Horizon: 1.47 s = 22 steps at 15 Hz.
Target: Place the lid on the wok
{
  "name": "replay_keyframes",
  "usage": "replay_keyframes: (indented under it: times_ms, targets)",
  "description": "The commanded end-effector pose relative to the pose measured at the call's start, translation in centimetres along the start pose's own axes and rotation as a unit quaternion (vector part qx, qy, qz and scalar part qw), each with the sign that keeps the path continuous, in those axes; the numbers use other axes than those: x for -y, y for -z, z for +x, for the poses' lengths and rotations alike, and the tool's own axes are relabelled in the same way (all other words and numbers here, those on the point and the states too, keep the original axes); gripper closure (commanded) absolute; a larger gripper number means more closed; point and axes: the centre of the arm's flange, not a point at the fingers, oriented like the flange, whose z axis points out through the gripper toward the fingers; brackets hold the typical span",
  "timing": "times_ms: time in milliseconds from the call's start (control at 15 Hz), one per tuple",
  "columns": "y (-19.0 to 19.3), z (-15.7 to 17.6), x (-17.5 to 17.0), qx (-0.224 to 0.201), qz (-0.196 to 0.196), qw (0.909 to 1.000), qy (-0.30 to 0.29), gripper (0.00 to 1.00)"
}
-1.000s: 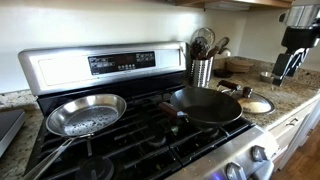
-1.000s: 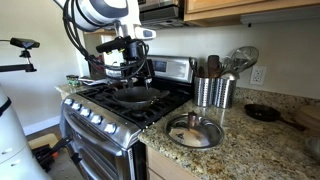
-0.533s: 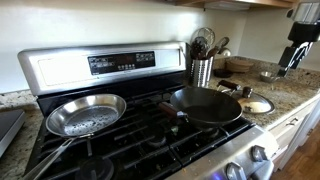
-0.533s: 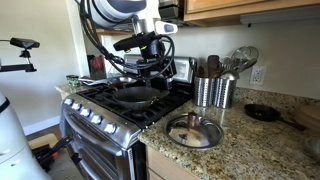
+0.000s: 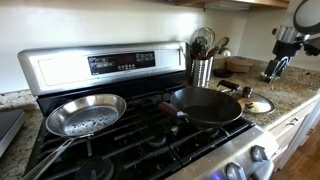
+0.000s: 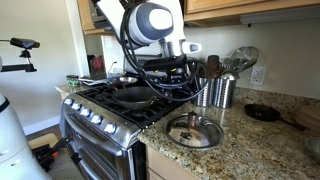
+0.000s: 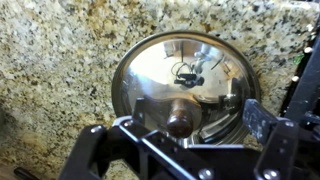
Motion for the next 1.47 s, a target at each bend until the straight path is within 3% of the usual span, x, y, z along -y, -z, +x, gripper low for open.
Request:
replay_keyframes:
  times_ms: [0,600,1067,1400]
  targets:
    - [-3.9,3.1,-2.1,-0.005,-0.003,0.9999,0.012,0.0]
    - [-9.3,6.6,-4.4,-0.018,0.024,0.9995,0.014,0.0]
    - [-10.3,8.8,-2.5,-0.028,0.059,0.9977,0.018,0.0]
    - [-10.2,8.5,-1.8,0.001,0.044,0.9989,0.018,0.0]
